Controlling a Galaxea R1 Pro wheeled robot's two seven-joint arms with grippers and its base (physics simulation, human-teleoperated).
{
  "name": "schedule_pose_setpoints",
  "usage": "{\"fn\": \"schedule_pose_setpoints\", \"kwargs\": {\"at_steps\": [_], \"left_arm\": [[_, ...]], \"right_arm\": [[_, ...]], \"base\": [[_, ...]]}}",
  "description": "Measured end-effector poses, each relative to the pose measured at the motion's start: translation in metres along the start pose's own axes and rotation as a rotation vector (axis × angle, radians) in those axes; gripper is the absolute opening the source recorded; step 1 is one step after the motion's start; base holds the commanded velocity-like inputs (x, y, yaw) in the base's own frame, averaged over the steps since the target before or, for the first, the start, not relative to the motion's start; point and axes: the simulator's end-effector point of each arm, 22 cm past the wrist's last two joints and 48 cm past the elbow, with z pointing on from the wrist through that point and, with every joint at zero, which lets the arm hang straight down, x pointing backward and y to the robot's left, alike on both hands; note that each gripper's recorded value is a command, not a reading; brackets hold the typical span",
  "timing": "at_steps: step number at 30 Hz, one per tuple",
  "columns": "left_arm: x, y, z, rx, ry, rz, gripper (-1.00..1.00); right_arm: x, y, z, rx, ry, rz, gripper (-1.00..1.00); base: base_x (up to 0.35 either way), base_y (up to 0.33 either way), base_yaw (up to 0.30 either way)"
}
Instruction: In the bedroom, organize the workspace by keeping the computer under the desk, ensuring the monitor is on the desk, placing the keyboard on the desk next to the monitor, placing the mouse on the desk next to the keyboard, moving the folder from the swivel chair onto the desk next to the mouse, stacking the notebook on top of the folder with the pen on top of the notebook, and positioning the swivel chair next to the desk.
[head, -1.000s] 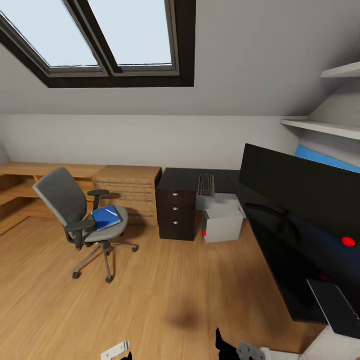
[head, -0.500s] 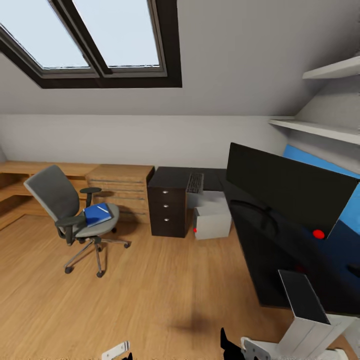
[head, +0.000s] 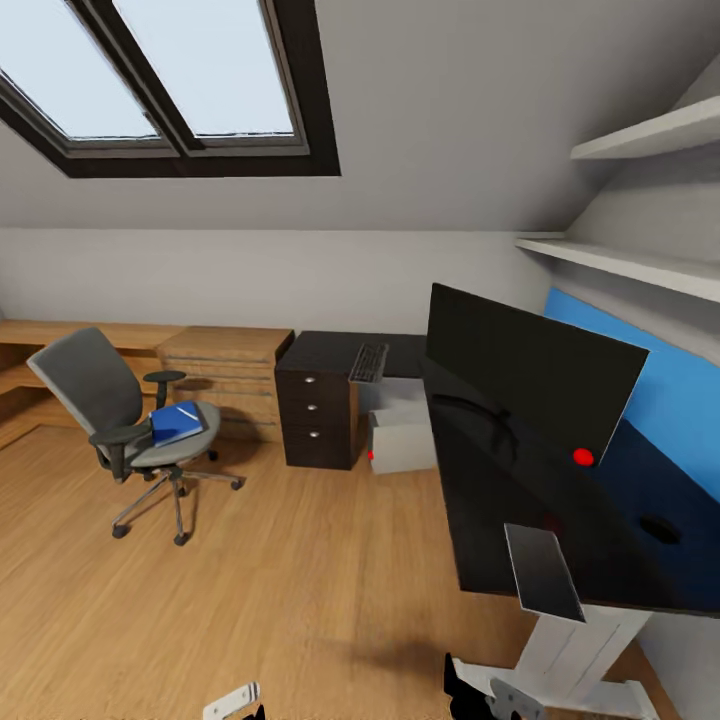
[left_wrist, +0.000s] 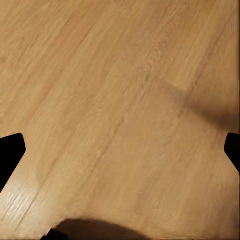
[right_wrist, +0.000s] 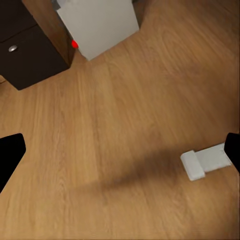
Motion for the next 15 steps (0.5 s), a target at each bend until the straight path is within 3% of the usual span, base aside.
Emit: {"fn": "schedule_pose_setpoints", "kwargs": {"at_steps": [8,15], "left_arm": [[0.000,0.000,0.000,0.000,0.000,-0.001,1.00],[0.000,0.001,0.000,-0.001,0.001,-0.002,1.00]], "right_arm": [[-0.002,0.000,0.000,-0.002,-0.010,-0.004,1.00],[-0.019,0.001,-0.001,-0.006,-0.088,-0.023,1.00]], "base": [[-0.148,-0.313,0.000],[-0.156,-0.312,0.000]]}}
